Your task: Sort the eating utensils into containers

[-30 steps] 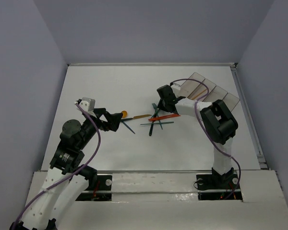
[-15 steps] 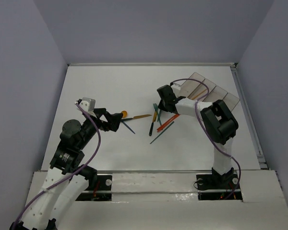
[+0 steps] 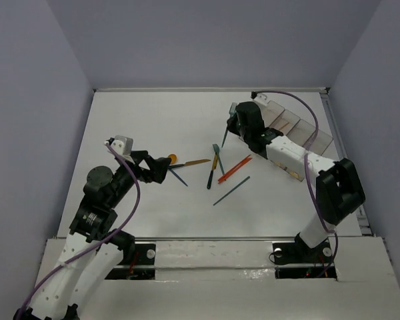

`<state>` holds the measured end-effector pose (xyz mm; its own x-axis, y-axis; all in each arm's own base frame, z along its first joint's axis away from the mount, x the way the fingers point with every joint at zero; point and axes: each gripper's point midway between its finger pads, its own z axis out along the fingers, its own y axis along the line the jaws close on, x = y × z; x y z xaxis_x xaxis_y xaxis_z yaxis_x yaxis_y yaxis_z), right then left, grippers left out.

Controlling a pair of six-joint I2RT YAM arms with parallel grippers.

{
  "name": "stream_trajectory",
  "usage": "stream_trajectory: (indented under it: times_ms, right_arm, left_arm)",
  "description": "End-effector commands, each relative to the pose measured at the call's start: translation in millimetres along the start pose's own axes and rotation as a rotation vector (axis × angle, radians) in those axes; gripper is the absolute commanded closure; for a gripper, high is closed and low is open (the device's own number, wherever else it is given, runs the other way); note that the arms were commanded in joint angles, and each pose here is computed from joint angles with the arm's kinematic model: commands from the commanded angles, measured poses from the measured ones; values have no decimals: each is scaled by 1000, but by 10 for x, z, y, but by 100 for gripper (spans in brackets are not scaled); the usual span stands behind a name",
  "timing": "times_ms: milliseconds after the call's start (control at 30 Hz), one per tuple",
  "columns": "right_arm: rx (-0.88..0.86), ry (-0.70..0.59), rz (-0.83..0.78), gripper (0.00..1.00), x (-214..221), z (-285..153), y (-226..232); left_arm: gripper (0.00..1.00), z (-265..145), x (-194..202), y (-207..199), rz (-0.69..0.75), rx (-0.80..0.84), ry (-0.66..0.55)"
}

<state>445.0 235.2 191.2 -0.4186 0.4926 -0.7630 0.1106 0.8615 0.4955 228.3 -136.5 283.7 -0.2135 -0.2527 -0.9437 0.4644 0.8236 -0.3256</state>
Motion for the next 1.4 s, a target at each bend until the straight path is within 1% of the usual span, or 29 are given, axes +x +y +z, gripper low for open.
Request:
stream_trajectory:
  times_ms: [0,133,167,200,333,367,400,433,467,500,633,867,933,967,1033,1067,1200,1300,1367]
  right_arm:
    - [104,-121,4,100,-594,117,-461]
    - [141,-136,19,100,-849,247,-715]
    - [173,-139,26,100,-908,331,-873]
    - [169,-140,33,100,-989,367,-884]
    - [192,-117,35,100,-1043,598,-1053]
    - [184,-115,31,100,-1113,628,-985]
    - [200,-93,23,100,-1036,723,-1029]
    - [207,-102,25,100,-1111,760,-1048]
    - [213,-97,25,100,-1100,797,-1055]
    - [241,-88,29,100,-1071,860,-1158]
    - [264,-95,82,100,-1015,903,-1271]
    - [321,-86,98,98,-886,950,-1476]
    - [322,-85,100,95,-877,955,-1481]
    - [323,-84,97,88,-871,958,-1486]
    - [325,-77,95,81,-858,958,-1488]
    - [328,-72,93,75,-834,957,-1505]
    - [322,-70,91,67,-820,915,-1506]
    - [322,-76,83,63,-851,873,-1501]
    - [311,-79,74,62,-901,826,-1462]
  left_arm:
    - [1,-26,-286,-112,11,37,-79]
    - [1,-30,-288,-119,11,40,-79]
    - [1,-29,-289,-116,11,39,-80]
    - [1,-30,-285,-114,12,38,-78]
    - [1,-30,-285,-114,12,38,-78]
    - [1,-28,-289,-115,14,38,-78]
    - [1,-28,-289,-115,14,38,-78]
    - [1,-23,-279,-111,13,37,-76]
    - [1,-24,-289,-114,14,38,-78]
    - [1,-26,-294,-110,15,35,-79]
    - [1,-31,-286,-108,17,34,-78]
    - [1,-38,-293,-111,17,35,-81]
    - [1,-41,-298,-107,17,33,-83]
    - [1,-42,-294,-106,17,33,-83]
    - [1,-44,-298,-105,17,32,-84]
    - [1,-41,-298,-107,17,33,-83]
    - [1,-47,-301,-106,17,32,-85]
    - [1,-51,-307,-112,18,34,-88]
    - [1,-52,-305,-108,18,33,-88]
